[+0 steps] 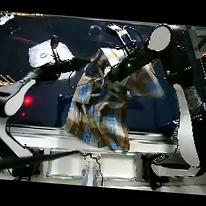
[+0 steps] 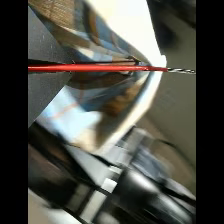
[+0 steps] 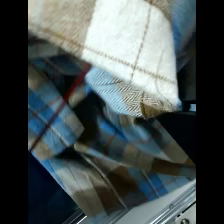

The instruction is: Fold the clothes and pants, and hang the long-sleeved shirts on hangers.

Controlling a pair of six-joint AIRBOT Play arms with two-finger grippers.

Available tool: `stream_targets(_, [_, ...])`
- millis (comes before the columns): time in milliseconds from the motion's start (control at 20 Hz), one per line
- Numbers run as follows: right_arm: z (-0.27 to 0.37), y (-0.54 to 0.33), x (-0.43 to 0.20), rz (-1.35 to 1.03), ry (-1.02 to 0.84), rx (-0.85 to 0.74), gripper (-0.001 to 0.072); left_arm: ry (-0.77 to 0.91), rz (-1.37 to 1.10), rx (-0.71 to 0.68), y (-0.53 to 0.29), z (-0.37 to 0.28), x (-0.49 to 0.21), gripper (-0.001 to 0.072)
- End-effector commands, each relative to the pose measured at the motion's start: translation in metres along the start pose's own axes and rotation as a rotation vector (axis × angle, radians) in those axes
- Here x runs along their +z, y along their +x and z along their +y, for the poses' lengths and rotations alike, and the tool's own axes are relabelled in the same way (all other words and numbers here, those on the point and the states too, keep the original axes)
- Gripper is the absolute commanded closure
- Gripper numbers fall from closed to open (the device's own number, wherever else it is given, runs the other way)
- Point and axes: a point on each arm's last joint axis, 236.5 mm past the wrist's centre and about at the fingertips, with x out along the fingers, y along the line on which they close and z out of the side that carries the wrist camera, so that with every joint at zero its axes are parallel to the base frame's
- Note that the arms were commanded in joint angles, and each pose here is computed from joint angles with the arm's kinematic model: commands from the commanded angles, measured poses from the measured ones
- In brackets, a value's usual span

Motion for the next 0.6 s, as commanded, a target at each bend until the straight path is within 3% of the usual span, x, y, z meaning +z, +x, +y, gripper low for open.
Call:
stream_targets(0, [0.001, 0.0, 0.001, -0.003, 0.007, 0.002, 0.0679, -0.052, -0.28, -0.08, -0.025, 0.02, 0.041, 0.0697])
stream_targets(150, [-0.004, -0.001, 0.018, -0.079, 0.009, -0.017, 0.068, -0.037, -0.239, -0.091, -0.024, 0.018, 0.03, 0.0696])
stream_targets(300, [-0.004, -0.003, 0.036, -0.152, 0.038, -0.019, 0.068, -0.024, -0.186, -0.192, -0.023, -0.006, 0.017, 0.0696])
stream_targets(550, [0.05, -0.008, 0.031, -0.129, 0.033, 0.21, 0.0678, -0.057, -0.139, -0.294, -0.012, -0.028, 0.0, 0.0697])
